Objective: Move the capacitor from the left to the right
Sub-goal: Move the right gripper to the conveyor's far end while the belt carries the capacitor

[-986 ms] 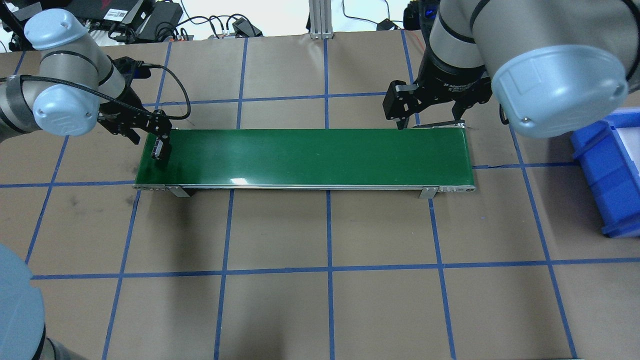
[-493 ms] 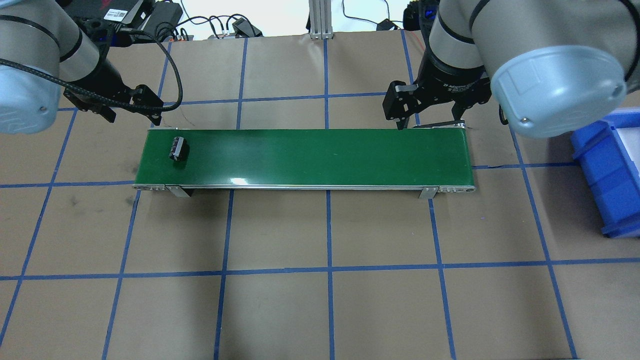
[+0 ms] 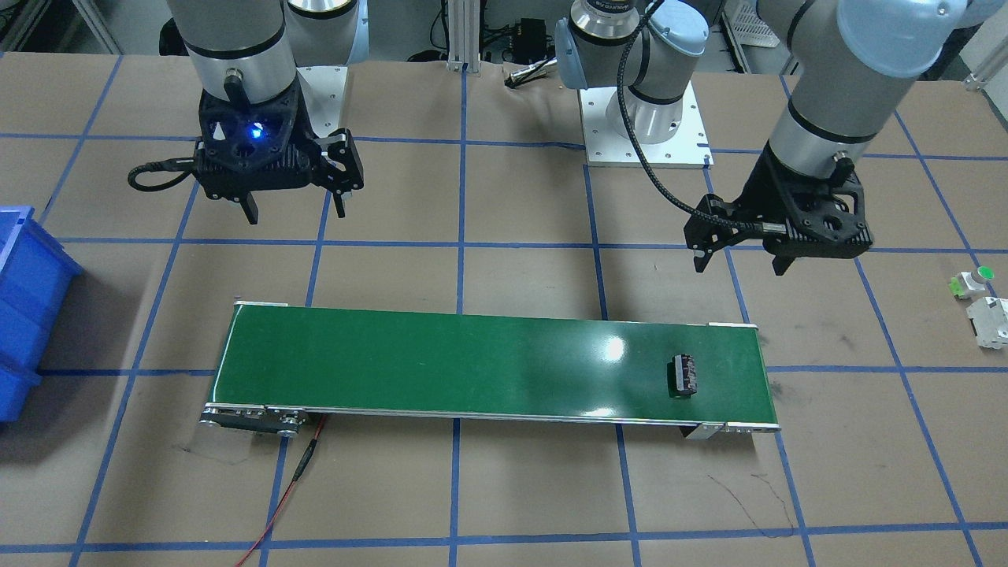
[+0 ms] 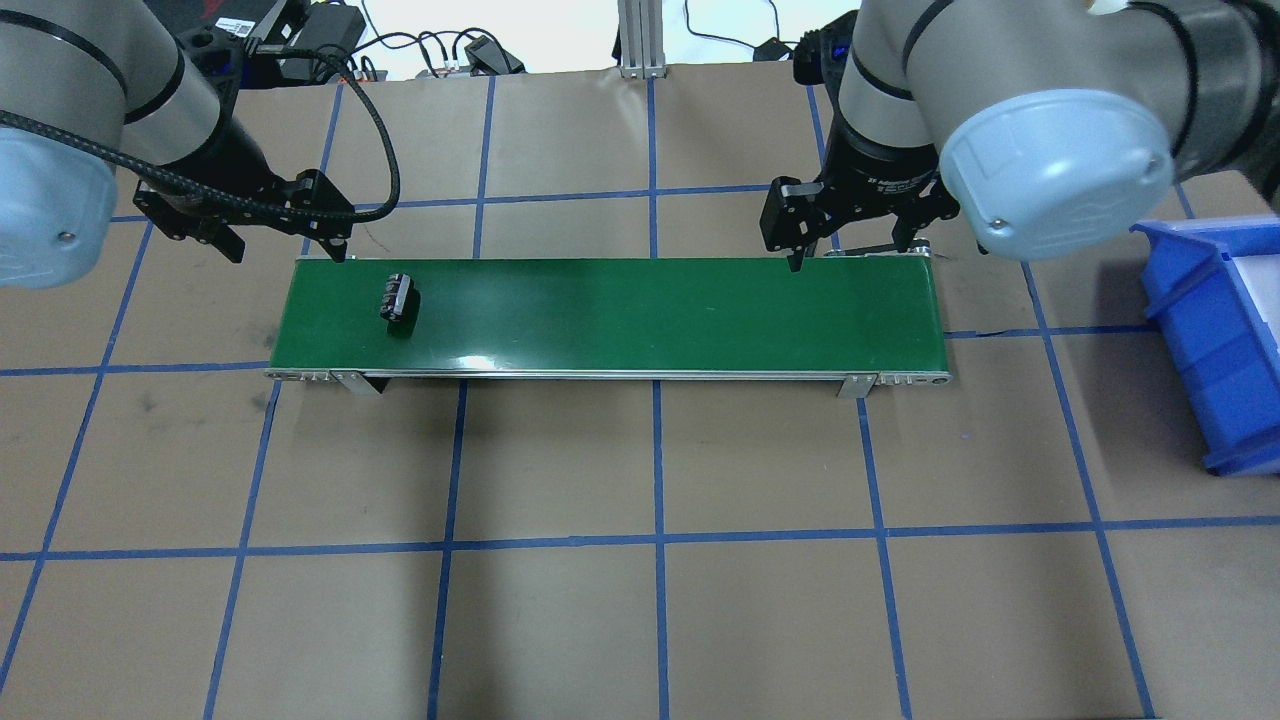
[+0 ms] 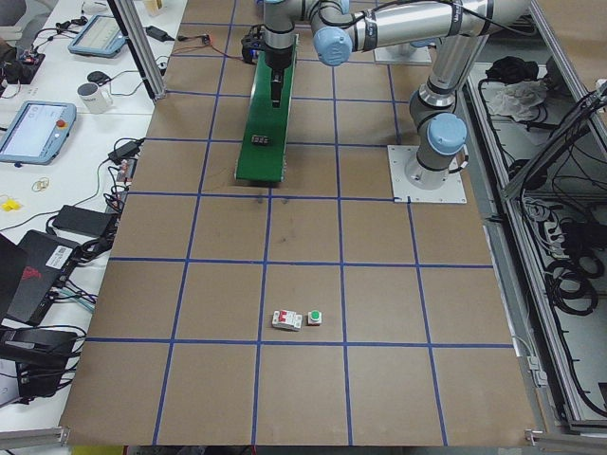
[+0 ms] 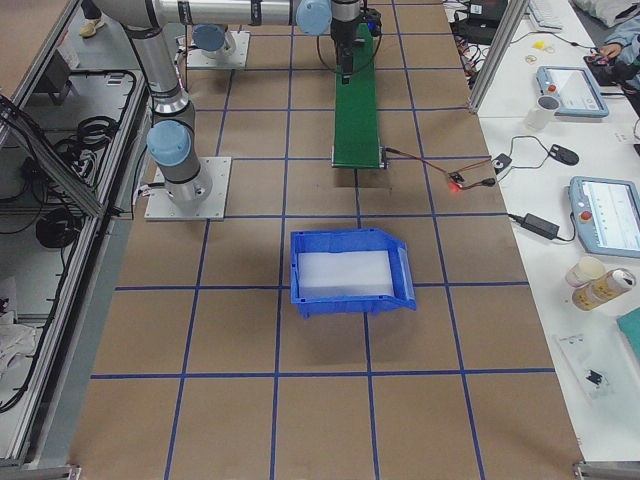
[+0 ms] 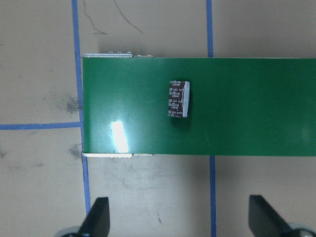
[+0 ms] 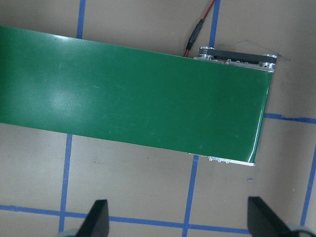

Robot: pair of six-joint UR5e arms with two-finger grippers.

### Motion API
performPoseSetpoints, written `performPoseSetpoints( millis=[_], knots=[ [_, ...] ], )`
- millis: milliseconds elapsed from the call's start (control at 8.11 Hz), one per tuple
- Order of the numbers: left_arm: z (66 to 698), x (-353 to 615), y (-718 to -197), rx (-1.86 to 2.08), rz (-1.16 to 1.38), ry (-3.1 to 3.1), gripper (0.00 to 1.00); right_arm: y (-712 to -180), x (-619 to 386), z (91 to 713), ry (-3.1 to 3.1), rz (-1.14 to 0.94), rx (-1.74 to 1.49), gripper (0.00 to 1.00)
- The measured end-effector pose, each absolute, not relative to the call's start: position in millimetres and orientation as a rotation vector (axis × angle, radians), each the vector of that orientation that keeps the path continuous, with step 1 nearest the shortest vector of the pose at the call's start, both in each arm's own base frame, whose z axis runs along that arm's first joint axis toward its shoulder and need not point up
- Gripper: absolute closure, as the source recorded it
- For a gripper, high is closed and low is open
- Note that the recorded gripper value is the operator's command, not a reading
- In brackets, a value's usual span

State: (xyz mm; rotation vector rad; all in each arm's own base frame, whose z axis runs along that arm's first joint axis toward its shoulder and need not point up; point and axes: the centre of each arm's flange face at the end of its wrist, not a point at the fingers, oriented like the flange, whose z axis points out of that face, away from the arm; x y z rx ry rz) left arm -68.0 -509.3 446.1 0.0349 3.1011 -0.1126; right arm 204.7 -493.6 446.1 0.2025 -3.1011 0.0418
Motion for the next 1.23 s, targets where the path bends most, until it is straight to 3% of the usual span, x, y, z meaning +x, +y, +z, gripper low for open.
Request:
performPoseSetpoints(
  millis=[247, 616, 1233],
  knots=[
    [451.0, -72.3, -506.4, 0.022, -0.127, 3.084, 0.0, -529.1, 209.8, 392.3, -3.096, -0.026, 0.204, 0.0],
    [452.1, -73.4, -506.3, 0.012, -0.146, 3.08, 0.0, -578.8, 217.4, 319.6, -3.099, 0.031, 0.205, 0.0],
    [446.6, -73.6, -505.6, -0.005, -0.117, 3.08, 0.0, -591.8, 219.3, 302.7, -3.102, 0.168, 0.194, 0.0]
  ],
)
